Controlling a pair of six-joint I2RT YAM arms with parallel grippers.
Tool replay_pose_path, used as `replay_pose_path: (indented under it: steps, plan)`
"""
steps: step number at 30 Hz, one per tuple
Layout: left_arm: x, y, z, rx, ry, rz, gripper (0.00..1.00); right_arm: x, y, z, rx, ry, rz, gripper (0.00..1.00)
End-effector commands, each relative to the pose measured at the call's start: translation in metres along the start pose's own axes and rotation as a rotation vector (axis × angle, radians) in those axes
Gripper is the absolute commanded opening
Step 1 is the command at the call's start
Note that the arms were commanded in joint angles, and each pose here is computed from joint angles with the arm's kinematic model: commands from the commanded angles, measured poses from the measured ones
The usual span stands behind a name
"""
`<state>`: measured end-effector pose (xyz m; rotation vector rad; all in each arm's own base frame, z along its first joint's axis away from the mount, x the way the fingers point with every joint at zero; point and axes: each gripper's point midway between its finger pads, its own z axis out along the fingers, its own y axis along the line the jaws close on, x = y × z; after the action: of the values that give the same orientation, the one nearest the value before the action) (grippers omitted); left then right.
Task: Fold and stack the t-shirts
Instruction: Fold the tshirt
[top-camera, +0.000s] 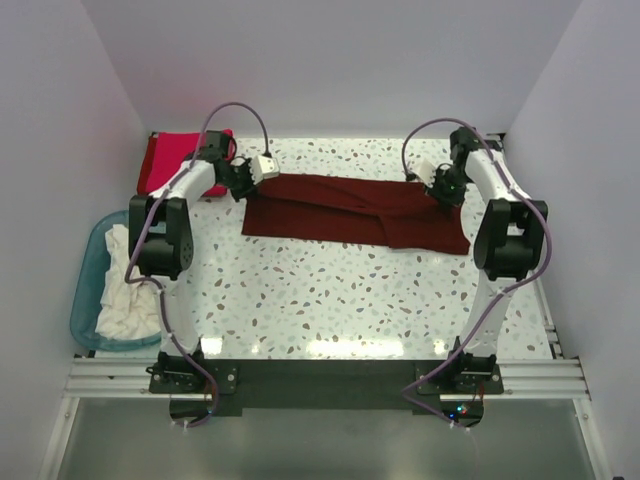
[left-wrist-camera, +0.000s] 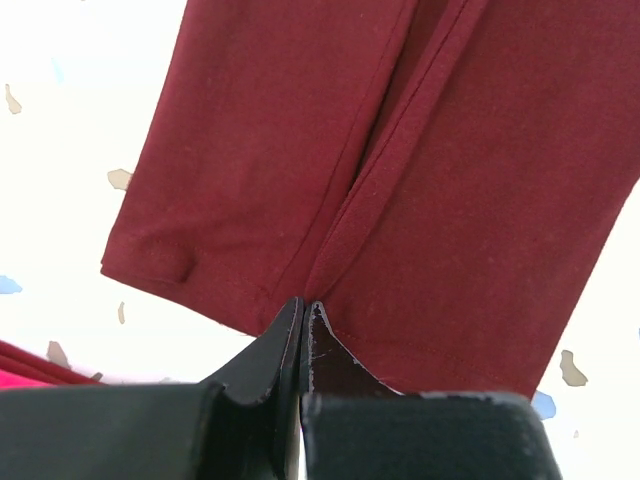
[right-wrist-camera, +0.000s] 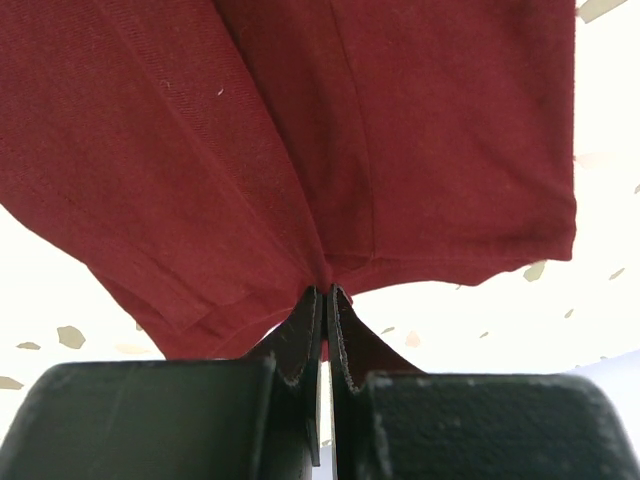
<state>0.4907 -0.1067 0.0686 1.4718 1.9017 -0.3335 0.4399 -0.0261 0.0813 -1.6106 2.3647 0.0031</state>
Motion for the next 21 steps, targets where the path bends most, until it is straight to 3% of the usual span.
replay_pose_path:
  steps: [1, 21]
  plan:
    - [-0.004, 0.017, -0.001, -0.041, 0.005, 0.022, 0.0, 0.0, -0.016, -0.006, 0.048, 0.009, -0.019, 0.0]
    - [0.014, 0.006, 0.004, -0.05, 0.055, -0.055, 0.0, -0.011, -0.038, 0.011, 0.106, 0.01, 0.1, 0.0]
